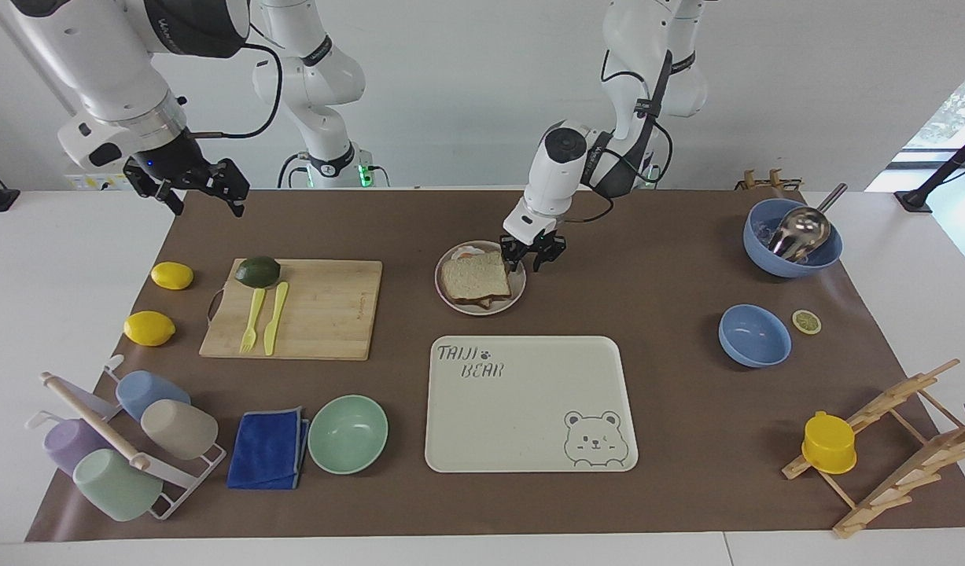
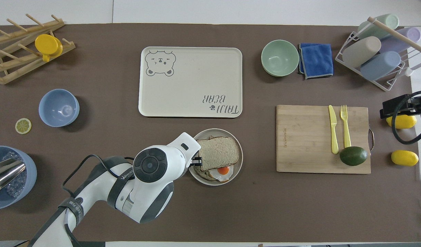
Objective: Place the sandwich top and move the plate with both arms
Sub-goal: 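Reach the left gripper to the plate rim and grasp it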
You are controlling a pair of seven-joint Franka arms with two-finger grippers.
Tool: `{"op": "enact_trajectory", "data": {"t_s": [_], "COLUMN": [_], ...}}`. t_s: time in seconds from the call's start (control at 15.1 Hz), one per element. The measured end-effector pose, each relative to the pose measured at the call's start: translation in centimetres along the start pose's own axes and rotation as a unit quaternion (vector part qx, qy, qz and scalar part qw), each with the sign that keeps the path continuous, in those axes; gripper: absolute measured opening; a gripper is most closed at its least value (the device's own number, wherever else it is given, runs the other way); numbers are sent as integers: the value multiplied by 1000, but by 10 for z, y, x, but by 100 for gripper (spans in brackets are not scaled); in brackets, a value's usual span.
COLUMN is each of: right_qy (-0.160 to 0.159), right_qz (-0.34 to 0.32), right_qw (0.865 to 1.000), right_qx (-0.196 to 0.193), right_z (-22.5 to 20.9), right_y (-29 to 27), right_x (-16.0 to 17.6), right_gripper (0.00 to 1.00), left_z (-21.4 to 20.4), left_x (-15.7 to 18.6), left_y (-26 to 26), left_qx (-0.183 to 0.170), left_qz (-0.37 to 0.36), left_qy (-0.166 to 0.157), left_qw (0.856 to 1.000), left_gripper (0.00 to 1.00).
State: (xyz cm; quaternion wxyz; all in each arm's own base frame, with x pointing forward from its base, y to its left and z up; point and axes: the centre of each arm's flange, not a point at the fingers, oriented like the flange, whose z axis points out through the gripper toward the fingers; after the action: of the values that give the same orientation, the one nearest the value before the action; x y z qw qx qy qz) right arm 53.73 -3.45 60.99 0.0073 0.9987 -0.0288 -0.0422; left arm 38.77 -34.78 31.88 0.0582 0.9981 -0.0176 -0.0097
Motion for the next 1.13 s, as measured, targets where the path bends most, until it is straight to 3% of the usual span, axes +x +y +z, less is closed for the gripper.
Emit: {"op": "enact_trajectory", "data": {"t_s": [0.46,0.66,1.13], "right_qy": [0,0,0], "right_qz": [0,0,0], "right_qw": [1000,1000,1000], "right_qx": [0,0,0], "right_z": [0,0,0], "right_y": [0,0,0], "right_x": [0,0,0], "right_gripper": [100,100,100], "left_z": [7,7,4], "left_x": [2,2,6], "left_y": [0,0,-1], "left_qx": [-3,-5,-11], "left_qz": [-3,-4,-12], "left_qy": [2,3,6], "left_qw": [1000,1000,1000], "left_gripper": [38,9,5]}}
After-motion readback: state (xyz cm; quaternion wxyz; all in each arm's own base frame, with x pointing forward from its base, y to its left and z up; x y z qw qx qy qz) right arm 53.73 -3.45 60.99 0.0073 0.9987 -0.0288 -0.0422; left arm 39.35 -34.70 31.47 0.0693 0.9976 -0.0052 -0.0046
